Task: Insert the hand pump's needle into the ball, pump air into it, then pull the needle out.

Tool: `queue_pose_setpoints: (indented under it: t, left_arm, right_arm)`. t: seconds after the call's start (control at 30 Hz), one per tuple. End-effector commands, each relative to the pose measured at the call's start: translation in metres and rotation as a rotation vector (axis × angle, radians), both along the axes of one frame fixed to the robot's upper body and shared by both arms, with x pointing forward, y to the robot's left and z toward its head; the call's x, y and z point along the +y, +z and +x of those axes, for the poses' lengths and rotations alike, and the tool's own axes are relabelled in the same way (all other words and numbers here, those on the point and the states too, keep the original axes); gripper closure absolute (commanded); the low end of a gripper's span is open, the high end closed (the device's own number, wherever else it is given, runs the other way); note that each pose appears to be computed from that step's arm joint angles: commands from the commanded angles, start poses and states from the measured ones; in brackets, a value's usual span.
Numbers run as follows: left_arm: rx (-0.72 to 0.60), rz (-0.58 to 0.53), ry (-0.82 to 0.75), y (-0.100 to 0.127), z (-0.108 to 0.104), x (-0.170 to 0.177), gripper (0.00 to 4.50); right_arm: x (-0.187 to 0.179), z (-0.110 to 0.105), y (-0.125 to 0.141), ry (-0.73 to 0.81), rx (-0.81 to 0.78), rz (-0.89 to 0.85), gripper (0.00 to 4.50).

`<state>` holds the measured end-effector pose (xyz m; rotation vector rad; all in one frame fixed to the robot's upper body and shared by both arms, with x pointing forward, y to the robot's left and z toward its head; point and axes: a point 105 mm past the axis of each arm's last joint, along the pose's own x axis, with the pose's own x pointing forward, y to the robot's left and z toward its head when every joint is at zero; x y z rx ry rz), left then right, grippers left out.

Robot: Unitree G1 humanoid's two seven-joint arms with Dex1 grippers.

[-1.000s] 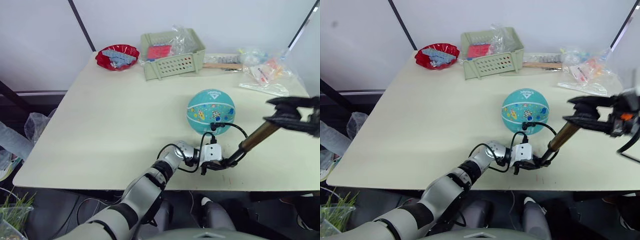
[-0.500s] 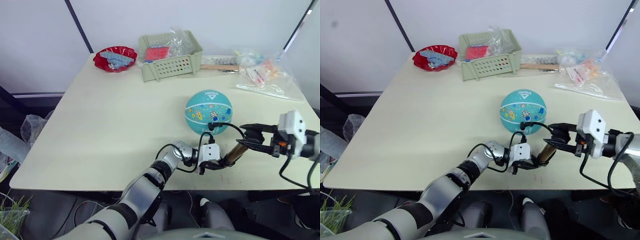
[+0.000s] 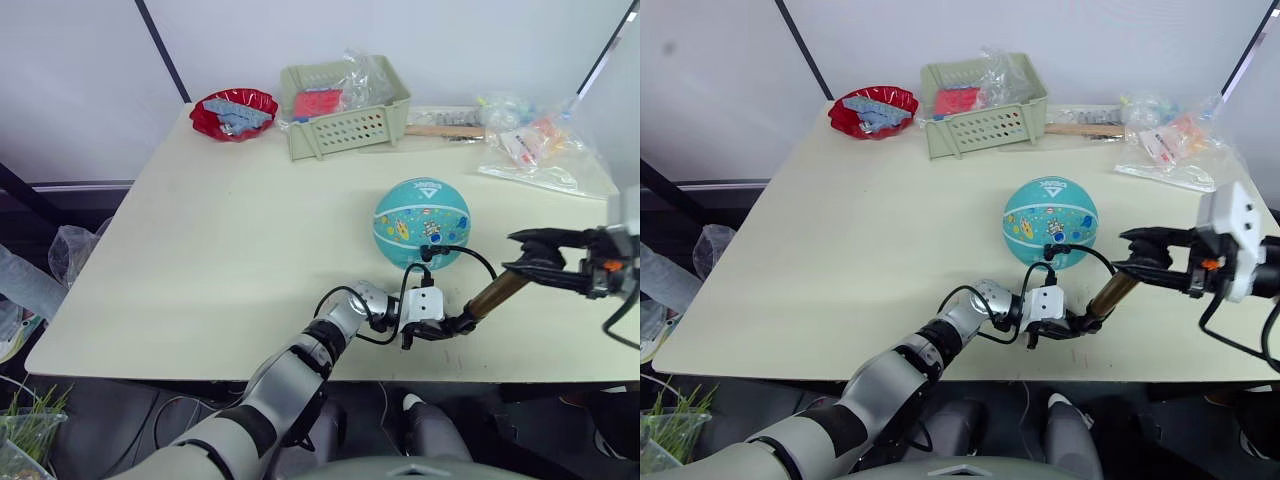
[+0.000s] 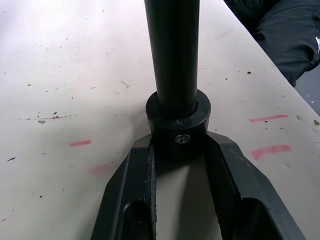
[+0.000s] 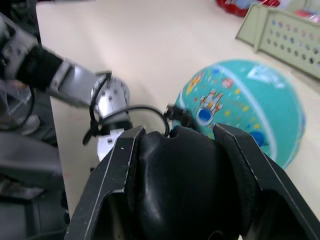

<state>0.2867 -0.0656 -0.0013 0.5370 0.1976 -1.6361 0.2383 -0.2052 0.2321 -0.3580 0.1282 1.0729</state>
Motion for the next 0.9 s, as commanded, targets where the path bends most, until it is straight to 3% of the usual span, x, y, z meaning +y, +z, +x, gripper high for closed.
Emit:
queue_pose_setpoints:
  t: [0.03, 0.2, 0.3, 0.4, 0.47, 0.9]
  left_arm:
    - [0.073, 0.142, 0.007, -0.035, -0.011, 0.023, 3.52]
    - [0.073, 0.143, 0.004, -0.035, -0.012, 0.022, 3.52]
    - [0.072, 0.142, 0.003, -0.034, -0.012, 0.022, 3.52]
    - [0.073, 0.132, 0.007, -0.033, -0.011, 0.02, 3.52]
    - [0.074, 0.133, 0.007, -0.033, -0.011, 0.02, 3.52]
    - [0.08, 0.131, 0.008, -0.033, -0.012, 0.019, 3.52]
  right_arm:
    - [-0.004, -0.012, 0.046, 0.008, -0.127, -0.007, 2.87]
    - [-0.005, -0.016, 0.074, 0.001, -0.148, 0.044, 2.87]
    - [-0.002, -0.016, 0.076, 0.002, -0.134, 0.077, 2.87]
    - [-0.003, -0.006, 0.025, -0.027, -0.03, -0.018, 2.87]
    - [0.001, -0.003, 0.002, -0.034, 0.0, 0.016, 2.87]
    - [0.018, 0.003, -0.101, -0.041, 0.085, -0.076, 2.87]
